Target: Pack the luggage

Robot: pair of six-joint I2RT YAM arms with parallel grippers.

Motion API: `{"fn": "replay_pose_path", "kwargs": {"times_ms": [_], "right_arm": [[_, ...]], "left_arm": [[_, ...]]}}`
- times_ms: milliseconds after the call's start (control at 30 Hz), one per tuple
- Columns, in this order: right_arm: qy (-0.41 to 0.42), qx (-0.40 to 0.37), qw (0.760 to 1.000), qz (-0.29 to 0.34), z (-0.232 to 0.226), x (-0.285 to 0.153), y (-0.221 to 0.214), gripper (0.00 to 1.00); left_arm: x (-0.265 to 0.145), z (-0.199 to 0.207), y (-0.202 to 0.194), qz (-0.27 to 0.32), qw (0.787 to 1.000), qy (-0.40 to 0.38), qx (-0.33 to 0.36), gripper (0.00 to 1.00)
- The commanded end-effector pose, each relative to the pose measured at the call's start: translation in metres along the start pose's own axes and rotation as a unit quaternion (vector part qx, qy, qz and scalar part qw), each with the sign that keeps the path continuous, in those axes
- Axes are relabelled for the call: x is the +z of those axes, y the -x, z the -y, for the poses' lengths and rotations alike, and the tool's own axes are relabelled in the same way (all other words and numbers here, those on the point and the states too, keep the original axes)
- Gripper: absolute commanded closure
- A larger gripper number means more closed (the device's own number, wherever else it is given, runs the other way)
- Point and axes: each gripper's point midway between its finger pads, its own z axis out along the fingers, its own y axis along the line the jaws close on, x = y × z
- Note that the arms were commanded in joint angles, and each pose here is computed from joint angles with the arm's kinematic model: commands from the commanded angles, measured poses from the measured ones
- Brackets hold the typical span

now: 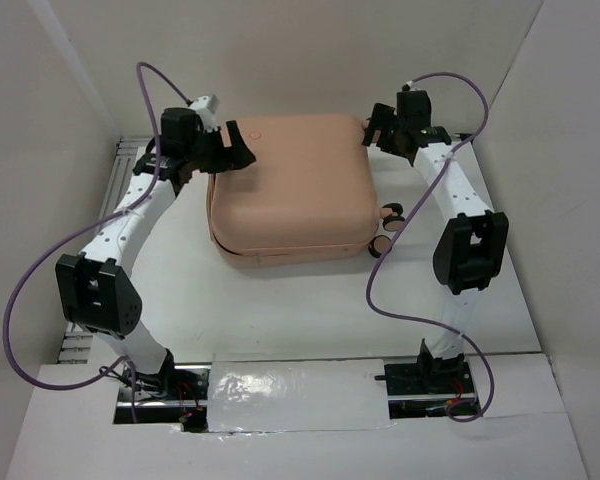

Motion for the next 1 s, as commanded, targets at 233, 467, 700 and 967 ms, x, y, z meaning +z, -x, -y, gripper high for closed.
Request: {"fn": "replay_pose_path", "kwargs": {"times_ms": [233, 467, 700, 967], "right_arm": [[0.14, 0.091, 0.986, 0.001, -0.024, 0.034, 0.013, 0.05], [0.186, 0.133, 0.974, 0.008, -0.036, 0.072, 0.015, 0.06], [0.25, 0.154, 0.955, 0.039, -0.056, 0.082, 0.012, 0.06], [0.378, 0.118, 0.917, 0.058, -0.102, 0.07, 0.022, 0.08]], "left_arm": [[-0.027, -0.072, 0.042, 0.047, 0.996, -0.013, -0.068, 0.08], [-0.001, -0.107, 0.016, 0.024, 0.993, -0.013, -0.112, 0.08], [0.035, -0.124, -0.013, -0.008, 0.989, -0.051, -0.142, 0.09], [0.048, -0.111, -0.003, 0.004, 0.983, -0.119, -0.137, 0.09]]}}
